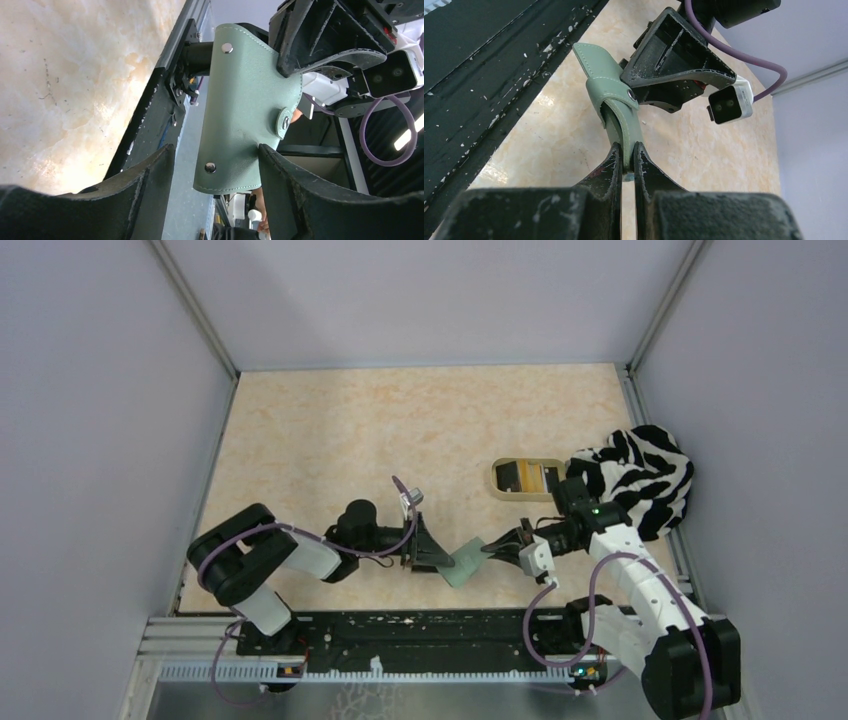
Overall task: Put the credit cards into the card holder
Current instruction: Open the card holder at the center of the board.
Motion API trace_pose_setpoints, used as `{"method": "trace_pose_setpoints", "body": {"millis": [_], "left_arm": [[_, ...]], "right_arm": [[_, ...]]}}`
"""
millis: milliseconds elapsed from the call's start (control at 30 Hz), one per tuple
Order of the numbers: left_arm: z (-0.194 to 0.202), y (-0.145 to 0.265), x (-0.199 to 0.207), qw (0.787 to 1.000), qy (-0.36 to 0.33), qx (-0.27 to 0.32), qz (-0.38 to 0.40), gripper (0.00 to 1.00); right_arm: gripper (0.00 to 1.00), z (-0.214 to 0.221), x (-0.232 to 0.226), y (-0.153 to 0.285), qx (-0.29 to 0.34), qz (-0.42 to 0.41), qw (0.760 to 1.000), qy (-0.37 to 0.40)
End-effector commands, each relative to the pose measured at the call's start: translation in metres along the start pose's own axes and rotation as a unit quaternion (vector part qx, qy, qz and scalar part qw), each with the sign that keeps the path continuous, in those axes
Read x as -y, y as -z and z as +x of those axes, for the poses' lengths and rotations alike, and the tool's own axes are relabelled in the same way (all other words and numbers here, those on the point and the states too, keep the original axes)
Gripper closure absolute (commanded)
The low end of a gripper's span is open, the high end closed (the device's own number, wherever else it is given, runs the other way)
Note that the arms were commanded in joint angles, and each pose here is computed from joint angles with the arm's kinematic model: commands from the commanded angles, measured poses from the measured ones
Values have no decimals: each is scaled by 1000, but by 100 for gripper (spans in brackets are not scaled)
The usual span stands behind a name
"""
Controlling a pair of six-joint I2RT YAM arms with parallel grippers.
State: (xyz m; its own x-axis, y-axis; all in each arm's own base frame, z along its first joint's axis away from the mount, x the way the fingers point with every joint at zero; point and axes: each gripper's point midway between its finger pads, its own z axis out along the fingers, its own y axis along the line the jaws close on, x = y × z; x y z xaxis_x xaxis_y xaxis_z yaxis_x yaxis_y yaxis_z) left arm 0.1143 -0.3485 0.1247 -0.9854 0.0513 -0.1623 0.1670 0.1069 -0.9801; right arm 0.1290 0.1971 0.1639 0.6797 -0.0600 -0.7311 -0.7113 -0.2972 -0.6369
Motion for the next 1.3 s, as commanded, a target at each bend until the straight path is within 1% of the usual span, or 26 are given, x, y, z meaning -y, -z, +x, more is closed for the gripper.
{"method": "trace_pose_setpoints", "body": {"millis": [0,67,133,200,267,300,333,400,467,500,533,567,600,633,700,733,800,867,900,1067,1267], "left_arm": [[6,1,21,998,-28,-17,52,37],[5,1,30,997,-31,-18,68,46],[4,1,37,996,-34,-21,79,59],[3,0,41,996,-37,-21,84,70],[2,1,45,995,-45,-20,89,84],[2,1,45,995,-50,-18,89,92],[2,2,45,994,-57,-14,89,100],[-2,2,41,993,-79,4,84,100],[-11,4,32,990,-119,42,56,100],[-24,5,21,987,-134,83,20,100],[-31,8,12,983,-150,102,-14,100],[-49,15,-2,972,-161,155,-70,100],[-58,25,-19,961,-163,187,-125,100],[-71,37,-24,943,-173,233,-163,100],[-85,56,-28,911,-178,303,-215,100],[-89,62,-27,901,-175,327,-226,100],[-93,64,-24,890,-162,353,-240,100],[-94,58,-25,886,-148,357,-257,100],[-94,53,-25,884,-142,358,-264,100],[-95,30,-18,874,-125,373,-285,100],[-101,26,-4,866,-121,395,-283,100]], "right_arm": [[100,-14,16,0,26,23,994,105],[100,-11,14,0,23,20,994,102],[100,-8,13,0,18,18,995,99],[100,-6,13,0,15,16,995,93],[100,-4,14,0,12,16,996,85],[100,-3,13,0,11,16,997,72],[96,-2,15,0,9,15,998,68],[80,0,15,1,4,15,1000,26],[59,-1,23,4,0,24,999,-40],[51,-2,30,6,-1,32,996,-81],[44,-3,38,8,-3,41,992,-121],[40,-3,45,9,-4,50,986,-158],[37,-2,51,10,-4,60,979,-193],[36,0,61,11,-6,74,974,-215],[36,6,73,12,-10,100,957,-272],[37,10,80,13,-16,116,948,-296],[38,18,89,12,-33,144,932,-331],[38,30,95,11,-61,169,919,-350],[38,34,97,10,-71,175,917,-350],[38,53,95,-1,-116,187,915,-338],[40,70,85,-13,-158,164,913,-338]]}}
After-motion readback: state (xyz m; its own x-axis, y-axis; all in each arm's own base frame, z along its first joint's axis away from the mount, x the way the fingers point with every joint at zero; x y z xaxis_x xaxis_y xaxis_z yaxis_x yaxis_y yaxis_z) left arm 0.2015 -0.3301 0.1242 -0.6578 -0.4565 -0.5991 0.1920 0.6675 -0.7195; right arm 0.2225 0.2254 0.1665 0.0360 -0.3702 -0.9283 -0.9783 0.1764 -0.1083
